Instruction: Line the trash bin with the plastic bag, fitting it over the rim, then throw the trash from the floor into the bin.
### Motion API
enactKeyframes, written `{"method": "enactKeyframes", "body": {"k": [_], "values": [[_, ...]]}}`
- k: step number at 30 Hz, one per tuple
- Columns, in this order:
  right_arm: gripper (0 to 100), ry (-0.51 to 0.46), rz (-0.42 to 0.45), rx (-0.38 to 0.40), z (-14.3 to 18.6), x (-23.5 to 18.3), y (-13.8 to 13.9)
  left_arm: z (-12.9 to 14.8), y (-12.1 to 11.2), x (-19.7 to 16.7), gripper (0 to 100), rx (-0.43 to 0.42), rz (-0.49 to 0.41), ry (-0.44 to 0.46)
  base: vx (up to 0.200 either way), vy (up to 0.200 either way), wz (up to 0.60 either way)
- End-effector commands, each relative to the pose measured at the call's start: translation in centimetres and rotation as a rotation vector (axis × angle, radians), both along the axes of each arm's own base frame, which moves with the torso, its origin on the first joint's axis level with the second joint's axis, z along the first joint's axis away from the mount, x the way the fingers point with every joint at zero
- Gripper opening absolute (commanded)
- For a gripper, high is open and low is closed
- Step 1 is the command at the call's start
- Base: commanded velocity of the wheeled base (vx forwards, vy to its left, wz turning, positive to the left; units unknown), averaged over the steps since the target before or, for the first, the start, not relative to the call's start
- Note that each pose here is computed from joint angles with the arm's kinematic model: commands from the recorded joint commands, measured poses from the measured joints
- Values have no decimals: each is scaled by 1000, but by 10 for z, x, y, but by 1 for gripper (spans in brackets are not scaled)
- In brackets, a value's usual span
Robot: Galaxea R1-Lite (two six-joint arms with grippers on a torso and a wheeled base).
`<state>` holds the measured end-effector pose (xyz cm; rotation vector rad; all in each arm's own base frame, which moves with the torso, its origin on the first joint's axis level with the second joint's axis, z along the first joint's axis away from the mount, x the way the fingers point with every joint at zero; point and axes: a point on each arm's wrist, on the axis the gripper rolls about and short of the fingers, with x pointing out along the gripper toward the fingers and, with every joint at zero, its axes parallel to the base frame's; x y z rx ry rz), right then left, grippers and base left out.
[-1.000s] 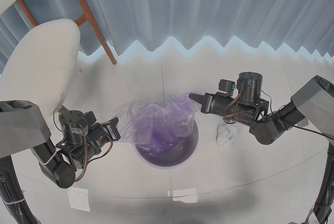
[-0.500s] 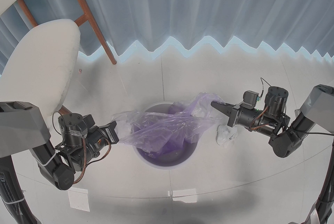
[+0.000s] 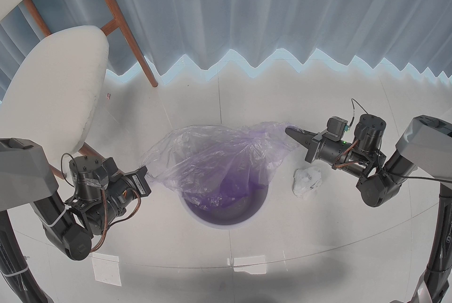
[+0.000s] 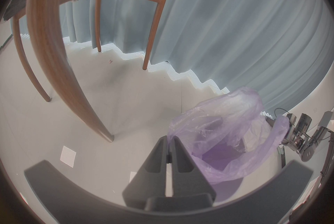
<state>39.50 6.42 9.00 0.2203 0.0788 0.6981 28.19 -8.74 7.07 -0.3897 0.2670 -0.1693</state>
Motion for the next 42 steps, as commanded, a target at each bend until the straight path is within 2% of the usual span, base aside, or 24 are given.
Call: {"method": "enactKeyframes", "body": {"k": [1, 4, 7, 12, 15, 18, 19, 23, 37, 42], "values": [[0, -32, -2, 4, 8, 19, 6, 1, -1, -1, 0, -4, -7, -8, 0, 0, 0], [0, -59, -34, 9, 18, 28, 8, 0, -5, 4, 0, -8, -10, -16, 0, 0, 0], [0, -85, -113, 21, 24, 47, 13, -5, -5, 11, 0, -14, 2, -15, 0, 0, 0], [0, -131, -124, 32, 26, 66, 16, -3, -3, 26, 0, -29, 23, -54, 0, 0, 0], [0, -120, -115, 28, 27, 68, 20, -1, -2, 30, 0, -33, 32, -66, 0, 0, 0], [0, -103, -112, 23, 21, 68, 23, -7, 0, 27, 0, -25, 40, -36, 0, 0, 0], [0, -81, -114, 17, 11, 69, 23, -16, 3, 23, 0, -16, 63, 5, 0, 0, 0], [0, -62, -115, 1, -3, 70, 22, -24, 5, 21, 0, -12, 76, 36, 0, 0, 0], [0, -7, -115, -14, -40, 76, 23, -45, 6, 28, 0, 1, 84, 78, 0, 0, 0], [0, -1, -117, -15, -54, 77, 23, -52, 6, 32, 0, -4, 89, 64, 0, 0, 0]]}}
